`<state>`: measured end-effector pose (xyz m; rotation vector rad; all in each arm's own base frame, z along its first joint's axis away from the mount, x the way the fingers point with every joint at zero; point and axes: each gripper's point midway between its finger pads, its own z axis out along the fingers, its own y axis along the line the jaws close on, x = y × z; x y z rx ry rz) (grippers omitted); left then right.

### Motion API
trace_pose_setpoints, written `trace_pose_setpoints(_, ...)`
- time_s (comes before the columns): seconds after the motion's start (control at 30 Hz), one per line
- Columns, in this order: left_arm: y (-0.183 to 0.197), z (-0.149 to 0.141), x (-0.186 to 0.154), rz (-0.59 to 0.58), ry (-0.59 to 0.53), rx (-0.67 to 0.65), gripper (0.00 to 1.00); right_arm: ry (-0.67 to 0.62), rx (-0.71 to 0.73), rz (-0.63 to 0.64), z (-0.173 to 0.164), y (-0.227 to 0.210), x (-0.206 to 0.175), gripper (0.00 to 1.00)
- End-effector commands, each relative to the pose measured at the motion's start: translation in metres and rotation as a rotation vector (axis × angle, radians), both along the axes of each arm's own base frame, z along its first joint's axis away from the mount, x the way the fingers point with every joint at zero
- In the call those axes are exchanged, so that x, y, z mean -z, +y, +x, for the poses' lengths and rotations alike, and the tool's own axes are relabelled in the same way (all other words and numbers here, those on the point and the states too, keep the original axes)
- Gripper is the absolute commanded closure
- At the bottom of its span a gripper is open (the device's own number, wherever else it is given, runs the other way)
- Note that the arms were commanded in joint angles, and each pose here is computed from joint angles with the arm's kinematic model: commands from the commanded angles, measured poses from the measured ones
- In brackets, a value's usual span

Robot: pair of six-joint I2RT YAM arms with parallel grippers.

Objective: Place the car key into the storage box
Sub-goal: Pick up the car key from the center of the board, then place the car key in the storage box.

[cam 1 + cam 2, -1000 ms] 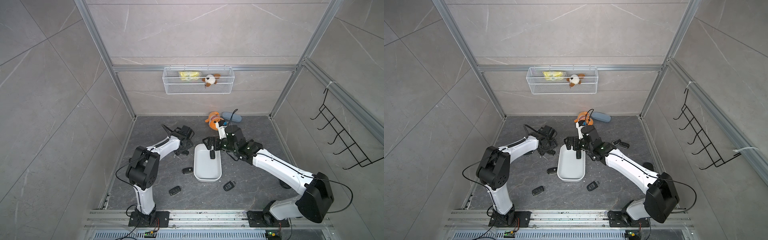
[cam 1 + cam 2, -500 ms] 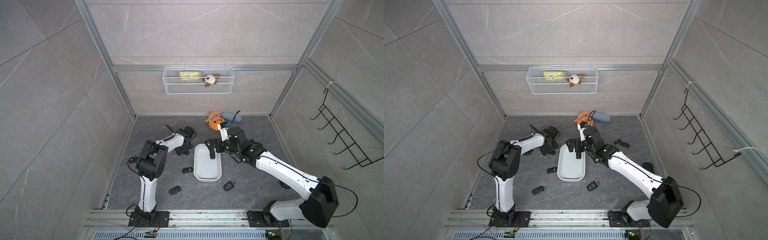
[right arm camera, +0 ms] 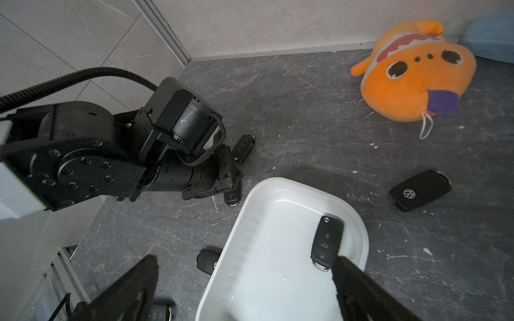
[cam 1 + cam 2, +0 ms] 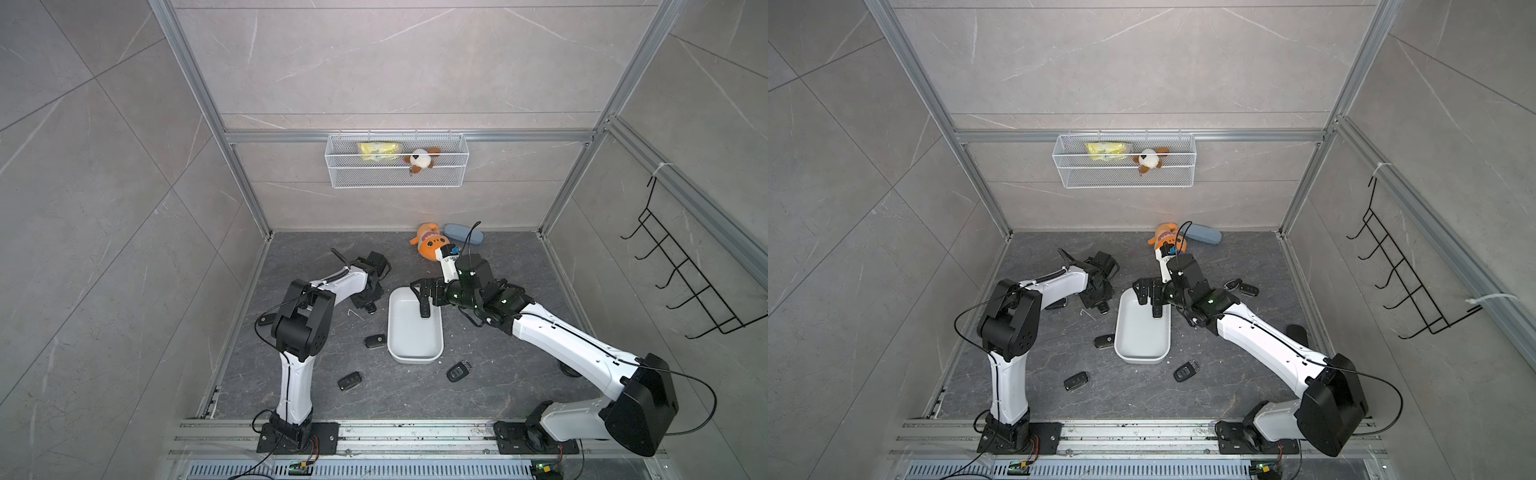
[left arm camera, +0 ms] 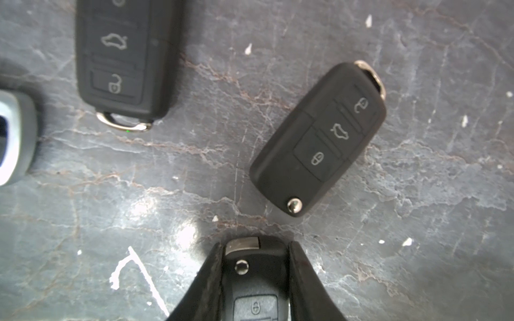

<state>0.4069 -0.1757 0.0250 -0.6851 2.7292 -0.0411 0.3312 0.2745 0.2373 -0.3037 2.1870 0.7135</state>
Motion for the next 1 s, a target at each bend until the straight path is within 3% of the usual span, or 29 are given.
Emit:
trace_pose_setpoints(0.0,-0.001,-0.001,-0.020,-0.016,-0.022,0.043,0.72,-0.012,0.012,-0.009,-0.001,-0.005,-0.002,0.01)
trace_pose_setpoints(0.33,-0.021,0.007,-0.086,-0.021,-0.141,0.181,0.76,0.020,0.001,0.010,-0.003,-0.001,0.004,0.01)
trace_pose_setpoints(0.53,-0.056,0.008,-0.119,-0.041,-0.215,0.311,0.76,0.029,0.001,0.008,-0.005,-0.003,0.007,0.01)
trace_pose_setpoints(0.73,-0.096,0.008,-0.125,-0.085,-0.247,0.425,0.76,0.036,0.005,-0.015,-0.009,-0.007,0.012,0.01)
trace_pose_setpoints(0.97,-0.136,0.001,-0.109,-0.132,-0.225,0.540,0.75,0.052,0.021,-0.058,-0.016,-0.019,0.023,0.01)
